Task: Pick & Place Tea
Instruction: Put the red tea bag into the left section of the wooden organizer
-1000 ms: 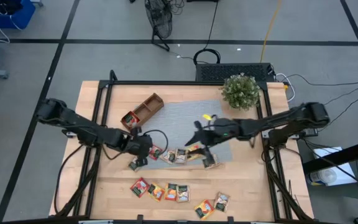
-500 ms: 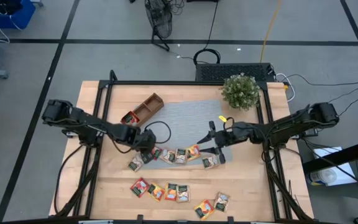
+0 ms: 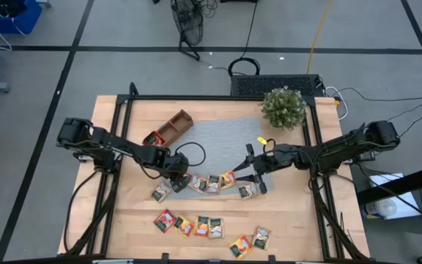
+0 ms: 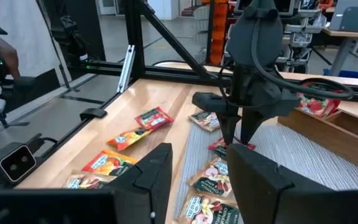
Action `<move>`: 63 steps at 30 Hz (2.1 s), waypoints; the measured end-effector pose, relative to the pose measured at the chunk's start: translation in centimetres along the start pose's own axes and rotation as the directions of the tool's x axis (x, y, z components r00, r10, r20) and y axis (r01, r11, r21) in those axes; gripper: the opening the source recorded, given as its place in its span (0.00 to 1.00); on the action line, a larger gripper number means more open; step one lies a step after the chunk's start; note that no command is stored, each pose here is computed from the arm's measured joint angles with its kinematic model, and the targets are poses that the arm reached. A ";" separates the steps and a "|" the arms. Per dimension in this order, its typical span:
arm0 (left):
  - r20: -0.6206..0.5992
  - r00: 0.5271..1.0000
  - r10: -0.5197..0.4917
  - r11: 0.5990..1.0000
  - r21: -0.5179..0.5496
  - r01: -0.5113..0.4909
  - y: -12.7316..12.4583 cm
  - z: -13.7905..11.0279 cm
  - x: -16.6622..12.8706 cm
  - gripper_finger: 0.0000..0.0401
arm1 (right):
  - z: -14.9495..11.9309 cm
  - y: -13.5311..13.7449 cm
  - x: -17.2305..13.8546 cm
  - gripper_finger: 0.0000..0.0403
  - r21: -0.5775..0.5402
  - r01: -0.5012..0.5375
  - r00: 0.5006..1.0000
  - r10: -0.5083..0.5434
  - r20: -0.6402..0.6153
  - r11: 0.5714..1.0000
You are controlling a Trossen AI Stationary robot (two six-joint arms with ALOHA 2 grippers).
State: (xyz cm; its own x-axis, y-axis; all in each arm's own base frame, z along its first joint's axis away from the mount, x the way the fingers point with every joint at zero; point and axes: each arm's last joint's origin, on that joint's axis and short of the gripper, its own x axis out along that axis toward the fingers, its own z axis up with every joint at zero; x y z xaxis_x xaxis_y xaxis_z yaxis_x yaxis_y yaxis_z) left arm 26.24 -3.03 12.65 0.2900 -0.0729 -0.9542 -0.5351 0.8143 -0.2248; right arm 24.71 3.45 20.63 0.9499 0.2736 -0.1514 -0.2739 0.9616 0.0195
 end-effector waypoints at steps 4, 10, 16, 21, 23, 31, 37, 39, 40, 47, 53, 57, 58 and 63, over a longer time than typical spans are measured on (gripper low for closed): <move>-0.001 1.000 0.012 1.000 -0.023 -0.012 0.1 0.0 0.2 0.42 | 0.0 0.0 0.0 0.34 -0.003 0.001 1.000 -0.001 -0.002 1.000; 0.007 0.997 0.073 0.997 -0.024 -0.073 0.3 -0.3 0.2 0.27 | -0.1 0.0 0.0 0.33 -0.005 0.001 1.000 -0.001 -0.006 1.000; 0.014 0.996 0.089 0.996 -0.025 -0.089 0.4 -0.3 0.3 0.03 | -0.1 0.0 0.0 0.33 -0.005 0.001 1.000 -0.001 -0.006 1.000; 0.037 0.995 0.088 0.996 -0.021 -0.087 0.2 -0.5 -0.3 0.01 | -0.1 0.0 0.0 0.32 -0.005 0.001 1.000 -0.001 -0.006 1.000; 0.082 0.993 0.084 0.996 -0.011 -0.084 -0.3 -0.5 -1.2 0.01 | -0.1 0.0 0.0 0.32 -0.005 0.002 1.000 -0.002 -0.006 1.000; 0.485 0.862 0.146 0.975 0.078 -0.209 -3.4 -0.2 -7.4 0.00 | -0.1 0.0 0.0 0.32 -0.005 0.010 1.000 -0.010 -0.013 1.000; 0.780 0.590 0.210 0.929 0.030 -0.370 -5.3 0.4 -9.8 0.00 | -0.2 -0.8 0.8 0.32 -0.036 0.216 0.975 -0.214 0.056 0.976; 0.827 0.502 0.253 0.896 -0.005 -0.443 -5.6 0.8 -10.0 0.00 | -0.3 -1.3 1.5 0.32 -0.028 0.285 0.951 -0.279 0.130 0.958; 0.851 0.450 0.273 0.882 -0.034 -0.470 -5.8 1.2 -10.2 0.00 | -0.5 -1.5 1.9 0.32 -0.024 0.310 0.940 -0.302 0.161 0.951; 0.924 0.301 0.235 0.821 -0.022 -0.571 -6.6 3.6 -11.8 0.00 | -2.3 -4.3 4.5 0.32 0.032 0.390 0.875 -0.381 0.298 0.920; 0.928 0.315 0.198 0.806 0.029 -0.591 -6.2 4.3 -11.9 0.00 | -1.7 -6.3 6.3 0.32 0.064 0.281 0.886 -0.285 0.366 0.958; 0.920 0.324 0.219 0.795 0.024 -0.605 -6.0 4.3 -11.7 0.00 | -0.9 -6.8 7.0 0.32 0.064 0.238 0.891 -0.244 0.383 0.969; 0.919 0.327 0.220 0.793 0.027 -0.609 -5.9 4.3 -11.7 0.00 | -0.6 -6.8 7.1 0.32 0.065 0.238 0.888 -0.245 0.389 0.969; 0.921 0.326 0.214 0.797 0.029 -0.603 -6.0 4.3 -11.7 0.00 | 0.0 -7.4 7.7 0.32 0.069 0.250 0.888 -0.257 0.381 0.966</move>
State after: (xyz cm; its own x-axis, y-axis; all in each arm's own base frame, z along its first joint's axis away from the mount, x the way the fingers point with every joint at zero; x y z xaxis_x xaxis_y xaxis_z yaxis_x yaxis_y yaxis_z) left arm 29.46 -4.56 26.00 0.7106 0.6807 -0.1781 -0.5788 0.7094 0.4022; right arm 34.01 -1.52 19.35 0.9715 0.0047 0.2369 -0.0169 0.9986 0.0493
